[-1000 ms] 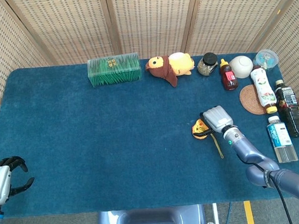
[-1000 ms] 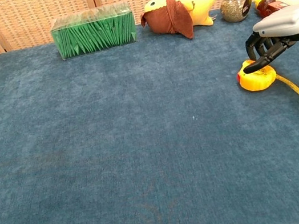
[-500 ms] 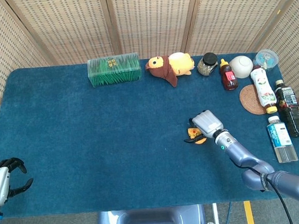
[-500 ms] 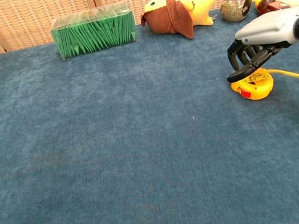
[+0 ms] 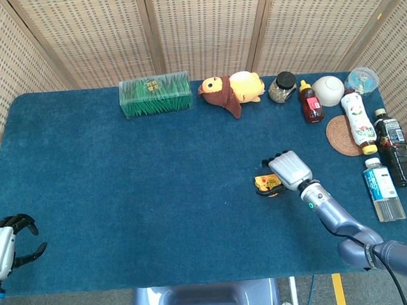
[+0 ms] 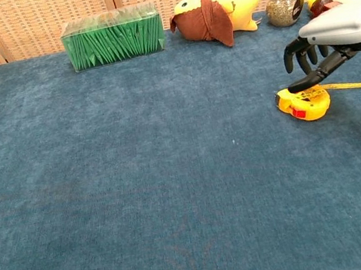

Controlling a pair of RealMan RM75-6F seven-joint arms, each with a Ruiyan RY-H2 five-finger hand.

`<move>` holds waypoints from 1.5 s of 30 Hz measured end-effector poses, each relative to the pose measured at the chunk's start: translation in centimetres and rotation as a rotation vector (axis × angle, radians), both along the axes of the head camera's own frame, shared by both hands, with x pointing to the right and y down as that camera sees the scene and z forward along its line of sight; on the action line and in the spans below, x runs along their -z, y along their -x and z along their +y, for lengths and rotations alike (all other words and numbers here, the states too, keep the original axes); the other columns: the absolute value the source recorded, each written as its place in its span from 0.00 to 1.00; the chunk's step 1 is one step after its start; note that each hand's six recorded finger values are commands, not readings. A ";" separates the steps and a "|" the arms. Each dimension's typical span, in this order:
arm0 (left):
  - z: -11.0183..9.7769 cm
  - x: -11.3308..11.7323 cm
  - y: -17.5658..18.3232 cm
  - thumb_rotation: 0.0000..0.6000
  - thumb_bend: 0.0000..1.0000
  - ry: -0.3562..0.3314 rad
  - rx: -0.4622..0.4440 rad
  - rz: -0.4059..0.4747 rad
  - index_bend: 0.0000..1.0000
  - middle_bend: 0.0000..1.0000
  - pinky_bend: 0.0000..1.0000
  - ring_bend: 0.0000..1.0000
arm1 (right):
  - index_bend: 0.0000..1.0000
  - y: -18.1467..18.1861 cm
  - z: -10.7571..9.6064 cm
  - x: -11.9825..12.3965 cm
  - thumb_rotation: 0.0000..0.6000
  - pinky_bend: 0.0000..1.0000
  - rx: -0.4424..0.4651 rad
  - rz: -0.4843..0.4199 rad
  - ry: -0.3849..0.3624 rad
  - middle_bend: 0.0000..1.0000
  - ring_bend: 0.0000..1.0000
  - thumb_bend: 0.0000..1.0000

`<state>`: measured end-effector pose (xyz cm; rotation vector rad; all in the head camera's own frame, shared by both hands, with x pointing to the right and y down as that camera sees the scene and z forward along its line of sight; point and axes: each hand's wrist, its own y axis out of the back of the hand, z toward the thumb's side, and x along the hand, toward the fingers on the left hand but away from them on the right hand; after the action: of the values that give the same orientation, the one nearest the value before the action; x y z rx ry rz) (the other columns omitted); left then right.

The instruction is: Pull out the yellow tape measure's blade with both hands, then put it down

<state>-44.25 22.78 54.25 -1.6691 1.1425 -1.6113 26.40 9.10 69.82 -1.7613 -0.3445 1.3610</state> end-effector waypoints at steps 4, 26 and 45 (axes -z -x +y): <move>-0.2 0.0 -0.2 0.98 0.19 -0.003 -0.005 0.004 0.54 0.38 0.33 0.30 | 0.28 -0.6 0.7 0.1 0.18 0.36 -0.015 0.002 -0.002 0.41 0.37 0.09; -2.7 2.1 -0.4 0.97 0.19 -0.112 -0.008 -0.015 0.54 0.38 0.33 0.30 | 0.27 -0.9 2.1 -1.3 0.20 0.35 -0.024 0.001 -0.070 0.40 0.37 0.09; -3.0 2.7 -0.8 0.98 0.19 -0.106 -0.001 -0.022 0.54 0.38 0.33 0.30 | 0.30 -0.5 2.8 -2.5 0.26 0.35 0.043 0.000 -0.107 0.41 0.38 0.09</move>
<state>-43.46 19.80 51.54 -1.5808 1.1953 -1.5373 26.94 11.89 72.36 -1.6720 -0.3708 1.2890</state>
